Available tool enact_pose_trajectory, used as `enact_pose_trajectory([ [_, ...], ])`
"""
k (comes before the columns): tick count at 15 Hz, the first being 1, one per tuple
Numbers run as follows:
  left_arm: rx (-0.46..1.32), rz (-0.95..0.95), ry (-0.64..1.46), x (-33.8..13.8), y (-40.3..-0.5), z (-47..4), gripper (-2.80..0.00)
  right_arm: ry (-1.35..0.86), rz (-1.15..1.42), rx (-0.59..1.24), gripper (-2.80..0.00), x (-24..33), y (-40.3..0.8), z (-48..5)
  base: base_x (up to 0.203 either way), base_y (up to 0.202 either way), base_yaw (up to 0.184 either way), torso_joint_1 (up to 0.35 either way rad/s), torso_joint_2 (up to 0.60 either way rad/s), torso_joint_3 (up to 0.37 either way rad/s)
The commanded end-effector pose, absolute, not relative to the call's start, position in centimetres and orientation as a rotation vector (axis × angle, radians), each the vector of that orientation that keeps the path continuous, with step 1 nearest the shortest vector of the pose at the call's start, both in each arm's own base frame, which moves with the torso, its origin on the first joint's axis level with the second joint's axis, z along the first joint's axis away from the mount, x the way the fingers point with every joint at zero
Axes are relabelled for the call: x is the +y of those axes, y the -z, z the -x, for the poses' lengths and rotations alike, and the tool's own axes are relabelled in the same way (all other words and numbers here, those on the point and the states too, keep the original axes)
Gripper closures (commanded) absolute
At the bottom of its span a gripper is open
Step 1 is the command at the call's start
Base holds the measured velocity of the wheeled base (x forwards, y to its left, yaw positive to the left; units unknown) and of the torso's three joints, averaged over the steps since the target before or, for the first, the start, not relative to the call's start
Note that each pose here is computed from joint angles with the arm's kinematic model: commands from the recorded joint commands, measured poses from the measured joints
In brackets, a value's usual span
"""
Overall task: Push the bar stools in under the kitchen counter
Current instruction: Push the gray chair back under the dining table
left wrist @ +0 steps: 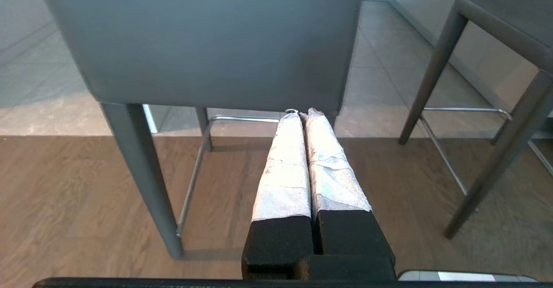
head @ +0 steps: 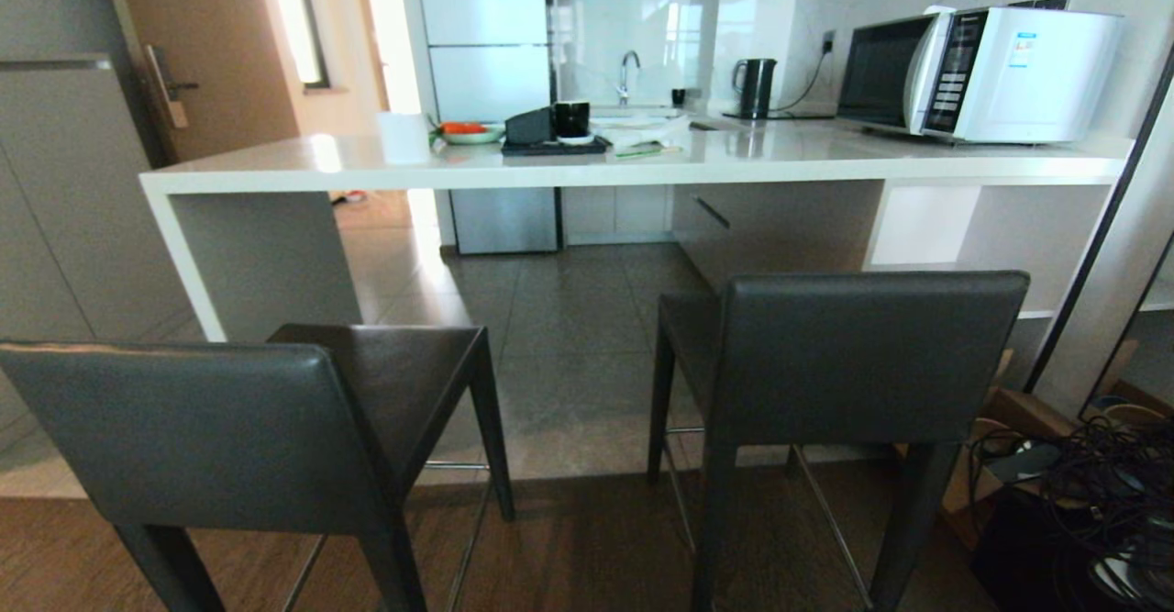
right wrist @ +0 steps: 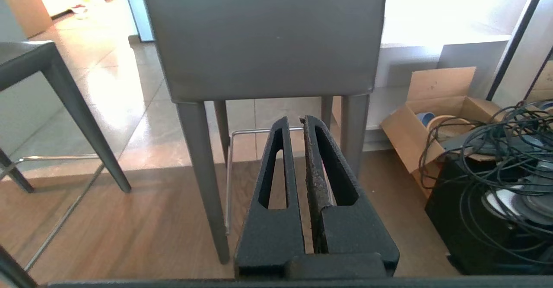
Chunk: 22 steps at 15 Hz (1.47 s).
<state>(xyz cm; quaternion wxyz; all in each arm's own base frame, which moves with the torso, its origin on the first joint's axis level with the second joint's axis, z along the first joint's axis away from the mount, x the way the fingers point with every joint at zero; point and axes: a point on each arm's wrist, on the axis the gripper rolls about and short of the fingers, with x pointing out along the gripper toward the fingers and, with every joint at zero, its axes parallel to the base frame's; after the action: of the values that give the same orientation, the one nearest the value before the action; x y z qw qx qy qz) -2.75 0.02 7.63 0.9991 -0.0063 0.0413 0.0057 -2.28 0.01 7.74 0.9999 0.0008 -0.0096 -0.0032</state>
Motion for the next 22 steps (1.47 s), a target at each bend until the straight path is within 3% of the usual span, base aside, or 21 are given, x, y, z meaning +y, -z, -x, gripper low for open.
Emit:
enact_pose_trajectory([
  [1,0.083,0.013,-0.011,0.02,-7.63,2.75,0.0,0.006,-0.001,-0.012,0.0,0.01,-7.59,2.22,0.0,-0.077,0.004,-0.002,0.0,0.002],
  [11,0.084,0.013,-0.013,0.02,-7.61,2.75,0.0,0.006,-0.001,-0.012,0.0,0.01,-7.59,2.22,0.0,0.0,0.0,0.0,0.0,0.0],
  [18,0.084,0.013,-0.013,0.02,-7.61,2.75,0.0,0.006,-0.001,-0.012,0.0,0.01,-7.59,2.22,0.157,0.0,0.002,0.004,0.0,0.003],
  [22,0.083,0.013,-0.014,0.02,-7.63,2.75,0.0,0.006,-0.001,-0.012,0.0,0.01,-7.58,2.22,0.0,0.0,0.0,0.0,0.0,0.0],
])
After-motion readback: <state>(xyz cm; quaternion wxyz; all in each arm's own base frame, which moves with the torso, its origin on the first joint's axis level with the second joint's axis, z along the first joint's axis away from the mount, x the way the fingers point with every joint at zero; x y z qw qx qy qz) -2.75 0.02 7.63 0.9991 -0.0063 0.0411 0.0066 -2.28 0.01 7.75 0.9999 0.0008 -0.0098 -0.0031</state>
